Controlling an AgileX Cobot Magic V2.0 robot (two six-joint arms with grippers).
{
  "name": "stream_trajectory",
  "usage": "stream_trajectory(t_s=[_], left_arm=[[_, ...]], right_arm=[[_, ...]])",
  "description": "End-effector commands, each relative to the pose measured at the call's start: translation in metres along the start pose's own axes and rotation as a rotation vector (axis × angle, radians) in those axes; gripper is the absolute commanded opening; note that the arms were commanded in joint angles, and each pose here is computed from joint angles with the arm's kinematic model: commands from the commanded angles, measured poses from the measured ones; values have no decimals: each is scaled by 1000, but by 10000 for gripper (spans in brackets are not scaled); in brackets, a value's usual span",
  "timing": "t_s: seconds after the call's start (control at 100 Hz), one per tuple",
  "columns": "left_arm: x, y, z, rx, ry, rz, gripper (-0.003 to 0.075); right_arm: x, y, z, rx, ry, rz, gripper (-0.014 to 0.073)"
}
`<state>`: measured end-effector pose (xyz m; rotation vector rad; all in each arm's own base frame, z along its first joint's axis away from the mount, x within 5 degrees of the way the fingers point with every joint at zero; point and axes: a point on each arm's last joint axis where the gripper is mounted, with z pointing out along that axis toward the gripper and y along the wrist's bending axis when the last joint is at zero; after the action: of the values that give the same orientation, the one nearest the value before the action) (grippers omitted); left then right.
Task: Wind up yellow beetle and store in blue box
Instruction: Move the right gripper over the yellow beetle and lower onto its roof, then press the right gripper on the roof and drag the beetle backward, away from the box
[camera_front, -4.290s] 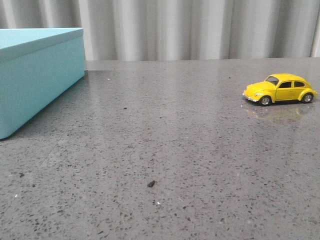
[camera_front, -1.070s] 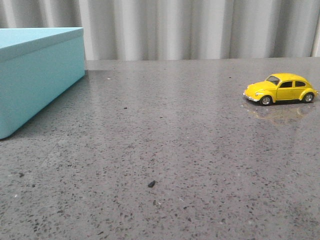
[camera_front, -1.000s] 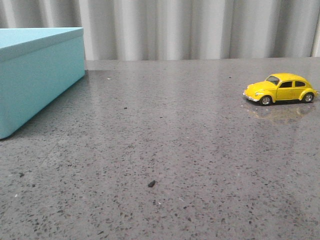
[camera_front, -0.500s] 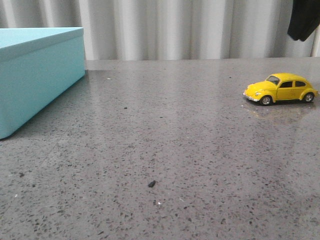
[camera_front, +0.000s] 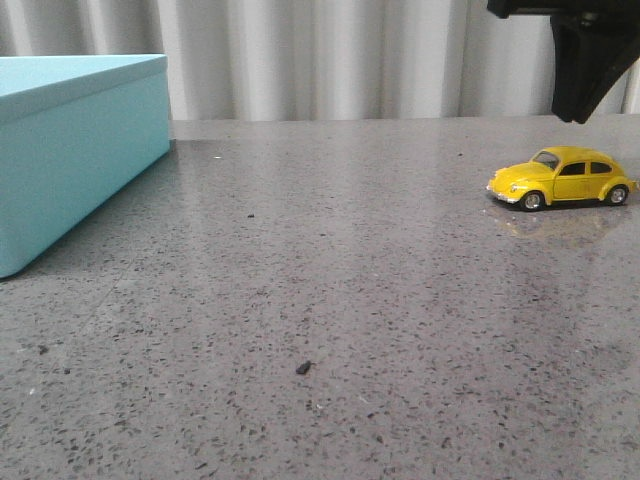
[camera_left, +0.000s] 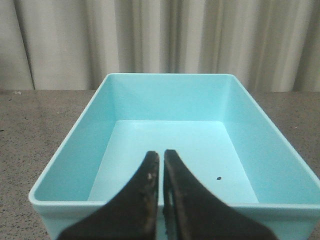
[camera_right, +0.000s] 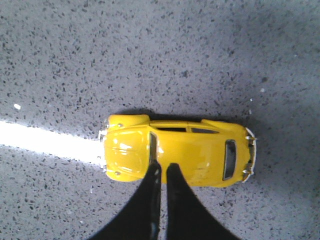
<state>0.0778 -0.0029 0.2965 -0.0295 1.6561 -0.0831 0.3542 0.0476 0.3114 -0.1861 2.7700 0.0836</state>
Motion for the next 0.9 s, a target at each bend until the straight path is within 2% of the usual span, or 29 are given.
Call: stream_trajectory(t_s=[0.0, 0.19, 0.89], left_arm=[[-17, -1, 0, 5, -84, -12, -21], [-17, -1, 0, 5, -84, -12, -21], [-17, -1, 0, 5, -84, -12, -21]], right_arm=[[-7, 2, -18, -1, -66, 7, -61], [-10, 1, -7, 5, -22, 7, -61], [-12, -2, 1, 26, 0, -2, -61]])
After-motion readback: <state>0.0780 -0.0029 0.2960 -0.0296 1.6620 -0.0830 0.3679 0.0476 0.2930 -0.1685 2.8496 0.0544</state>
